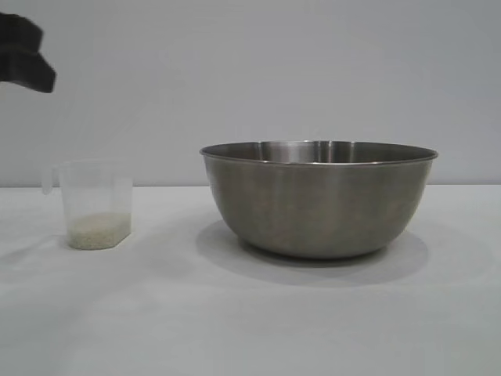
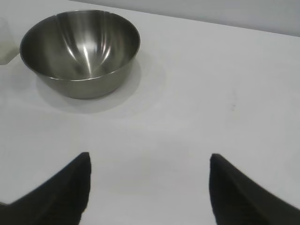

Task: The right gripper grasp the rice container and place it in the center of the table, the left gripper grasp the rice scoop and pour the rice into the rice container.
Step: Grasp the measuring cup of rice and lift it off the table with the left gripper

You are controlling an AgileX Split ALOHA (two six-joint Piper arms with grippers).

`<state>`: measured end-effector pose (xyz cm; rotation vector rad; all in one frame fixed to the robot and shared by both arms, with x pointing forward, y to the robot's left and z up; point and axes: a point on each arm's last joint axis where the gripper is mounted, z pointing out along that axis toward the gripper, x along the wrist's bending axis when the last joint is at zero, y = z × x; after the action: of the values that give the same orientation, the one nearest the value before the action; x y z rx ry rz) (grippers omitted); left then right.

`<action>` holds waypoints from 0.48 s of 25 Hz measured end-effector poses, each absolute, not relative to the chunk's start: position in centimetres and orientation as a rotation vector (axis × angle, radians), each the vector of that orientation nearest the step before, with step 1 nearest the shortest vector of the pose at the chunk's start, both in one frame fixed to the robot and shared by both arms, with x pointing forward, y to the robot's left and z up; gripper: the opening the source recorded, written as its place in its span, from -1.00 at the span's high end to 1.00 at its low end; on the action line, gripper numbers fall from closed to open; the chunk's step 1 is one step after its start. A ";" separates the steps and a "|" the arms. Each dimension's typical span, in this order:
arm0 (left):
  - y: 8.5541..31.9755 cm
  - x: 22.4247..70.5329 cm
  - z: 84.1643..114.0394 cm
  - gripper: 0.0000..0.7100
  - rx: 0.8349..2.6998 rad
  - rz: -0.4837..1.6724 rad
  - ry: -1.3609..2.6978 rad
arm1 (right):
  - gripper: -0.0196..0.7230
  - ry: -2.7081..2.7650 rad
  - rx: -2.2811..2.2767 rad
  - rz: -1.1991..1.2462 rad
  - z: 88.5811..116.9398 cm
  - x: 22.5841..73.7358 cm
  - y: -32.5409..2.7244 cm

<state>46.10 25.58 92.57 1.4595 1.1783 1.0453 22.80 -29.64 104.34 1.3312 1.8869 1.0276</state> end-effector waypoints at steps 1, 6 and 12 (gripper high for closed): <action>25.5 46.1 92.1 -0.32 1.486 1.037 1.173 | -0.38 1.887 1.331 1.028 104.3 22.8 -29.6; 25.2 46.1 88.9 -0.32 1.626 0.962 1.225 | -0.38 1.887 1.331 1.028 104.3 22.8 -29.6; 25.1 47.4 86.8 -0.32 1.668 0.939 1.282 | -0.38 1.887 1.331 1.028 104.3 22.8 -29.6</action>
<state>47.43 25.10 86.77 1.6682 1.2817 0.9390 22.80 -29.64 104.34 1.3312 1.8869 1.0276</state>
